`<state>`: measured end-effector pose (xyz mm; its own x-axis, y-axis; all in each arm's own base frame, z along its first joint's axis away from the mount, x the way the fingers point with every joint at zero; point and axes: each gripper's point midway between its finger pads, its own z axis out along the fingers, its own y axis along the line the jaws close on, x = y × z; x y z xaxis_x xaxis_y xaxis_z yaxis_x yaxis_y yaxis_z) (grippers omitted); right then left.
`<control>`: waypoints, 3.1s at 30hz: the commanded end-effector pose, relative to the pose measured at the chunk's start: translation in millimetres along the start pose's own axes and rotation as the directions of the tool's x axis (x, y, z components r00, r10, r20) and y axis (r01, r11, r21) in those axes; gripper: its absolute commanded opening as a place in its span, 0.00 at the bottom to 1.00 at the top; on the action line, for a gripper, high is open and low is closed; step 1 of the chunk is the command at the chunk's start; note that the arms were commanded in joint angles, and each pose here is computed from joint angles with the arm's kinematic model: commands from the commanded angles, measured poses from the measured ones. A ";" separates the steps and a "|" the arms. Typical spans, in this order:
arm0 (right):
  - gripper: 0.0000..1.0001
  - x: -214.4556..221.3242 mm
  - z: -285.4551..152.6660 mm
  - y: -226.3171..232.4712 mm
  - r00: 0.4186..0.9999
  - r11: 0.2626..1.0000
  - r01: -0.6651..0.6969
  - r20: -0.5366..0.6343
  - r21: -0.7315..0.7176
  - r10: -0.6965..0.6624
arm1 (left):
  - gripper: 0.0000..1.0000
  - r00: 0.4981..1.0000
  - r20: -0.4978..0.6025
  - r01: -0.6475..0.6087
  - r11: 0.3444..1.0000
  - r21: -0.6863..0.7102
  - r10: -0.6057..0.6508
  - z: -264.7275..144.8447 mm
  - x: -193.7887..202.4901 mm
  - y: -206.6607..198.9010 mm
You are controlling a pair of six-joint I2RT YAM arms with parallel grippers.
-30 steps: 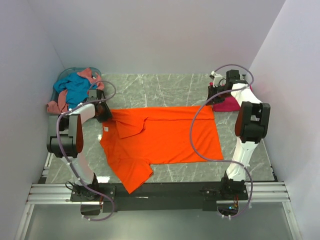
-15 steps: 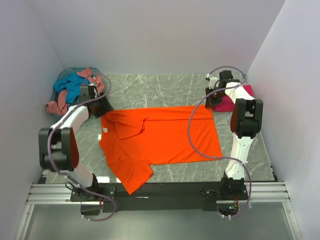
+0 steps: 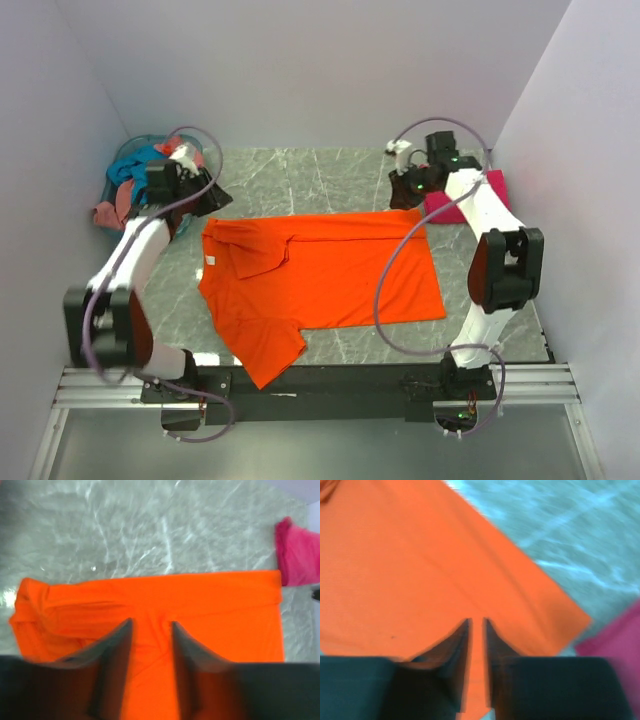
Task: Fold and stack the t-shirts
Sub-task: Fold the tshirt
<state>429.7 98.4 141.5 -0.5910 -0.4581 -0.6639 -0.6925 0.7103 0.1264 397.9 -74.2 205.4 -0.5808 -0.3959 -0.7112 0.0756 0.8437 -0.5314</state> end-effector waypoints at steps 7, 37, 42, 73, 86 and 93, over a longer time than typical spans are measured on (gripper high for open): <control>0.00 28.3 48.6 -21.0 0.984 0.985 -0.042 -0.161 0.170 0.070 | 0.01 0.939 -0.329 -0.167 0.970 -0.174 0.103 68.0 57.5 30.1; 0.00 48.7 102.1 -68.3 0.934 0.942 -0.029 -0.326 0.333 0.144 | 0.01 0.841 -0.541 -0.211 0.903 -0.375 -0.028 154.5 117.7 101.9; 0.00 32.9 106.3 -86.3 0.934 0.919 -0.041 -0.311 0.392 0.174 | 0.01 0.851 -0.521 -0.176 0.897 -0.405 -0.069 170.8 100.5 113.2; 0.27 -105.8 -56.4 16.7 0.975 0.969 0.085 0.181 0.233 -0.129 | 0.70 0.959 0.150 -0.231 0.970 -0.074 0.239 -7.4 -97.6 -77.5; 0.97 63.7 -77.8 170.7 0.790 0.822 0.565 0.336 -0.075 -0.513 | 0.83 0.878 -0.137 0.455 0.888 -0.061 -0.459 -119.5 131.3 -29.1; 0.84 87.7 -68.9 151.2 0.894 0.896 0.430 0.195 -0.115 -0.404 | 0.70 0.716 -0.194 0.587 0.729 -0.351 -0.670 -141.1 218.0 -9.9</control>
<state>231.2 134.6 144.5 -0.1664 -0.5900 -0.7901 -0.9329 0.3538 -0.0677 176.0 -120.0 125.8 -0.7081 -0.6803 -0.1890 -0.3999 0.6070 -0.6867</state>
